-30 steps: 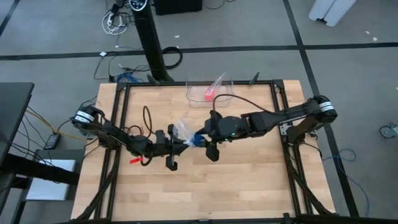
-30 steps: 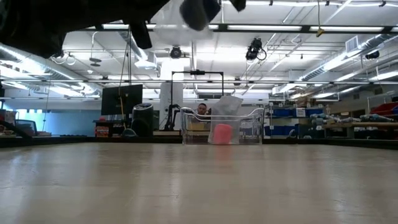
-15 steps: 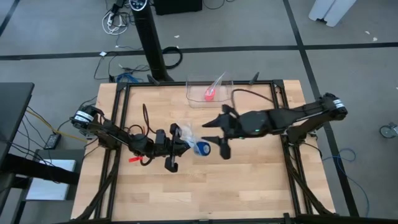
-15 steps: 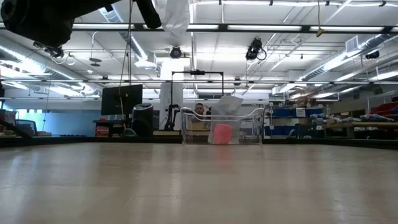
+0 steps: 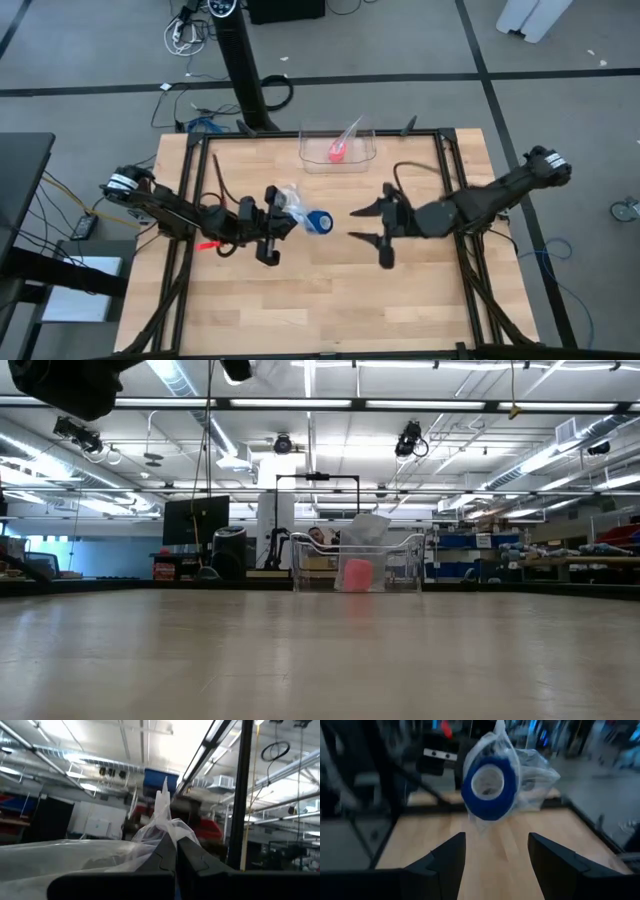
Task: Roll bandage
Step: Put the blue bandage into the transparent zip bag
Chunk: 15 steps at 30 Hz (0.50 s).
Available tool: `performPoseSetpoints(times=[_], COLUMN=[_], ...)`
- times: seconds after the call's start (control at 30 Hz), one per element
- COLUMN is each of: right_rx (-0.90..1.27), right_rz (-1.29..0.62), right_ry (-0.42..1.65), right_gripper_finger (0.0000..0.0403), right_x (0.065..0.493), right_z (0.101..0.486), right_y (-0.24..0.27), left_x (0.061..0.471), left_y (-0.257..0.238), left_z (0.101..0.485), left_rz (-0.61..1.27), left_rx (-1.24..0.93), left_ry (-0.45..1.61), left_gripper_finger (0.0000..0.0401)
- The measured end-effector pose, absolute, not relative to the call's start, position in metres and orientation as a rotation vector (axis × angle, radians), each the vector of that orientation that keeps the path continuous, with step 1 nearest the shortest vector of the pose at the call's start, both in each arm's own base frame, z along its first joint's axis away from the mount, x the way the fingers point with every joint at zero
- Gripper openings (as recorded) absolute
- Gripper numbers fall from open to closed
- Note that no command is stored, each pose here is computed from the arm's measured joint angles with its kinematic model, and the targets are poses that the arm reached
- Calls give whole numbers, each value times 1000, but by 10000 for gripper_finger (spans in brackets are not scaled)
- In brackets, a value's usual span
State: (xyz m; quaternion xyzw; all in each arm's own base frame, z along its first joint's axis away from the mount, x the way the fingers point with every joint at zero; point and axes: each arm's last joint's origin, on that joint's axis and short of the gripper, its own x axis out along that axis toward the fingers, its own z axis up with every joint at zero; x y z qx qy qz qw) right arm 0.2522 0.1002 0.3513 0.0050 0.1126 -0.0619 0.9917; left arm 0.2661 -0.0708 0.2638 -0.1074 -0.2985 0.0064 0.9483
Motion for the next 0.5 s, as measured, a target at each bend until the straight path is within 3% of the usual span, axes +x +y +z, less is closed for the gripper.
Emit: performPoseSetpoints(times=[0.2,0.5], right_rx=[15,21], right_rz=[-159,-201], right_ry=[-23,-132], right_gripper_finger=[207,180], right_x=[279,313], right_z=[291,278], right_y=[114,120], left_x=[261,261], left_y=[-66,-65], left_z=[274,275], left_rz=[7,20], left_rx=[-212,-195], left_ry=[-649,-651], left_gripper_finger=[3,3])
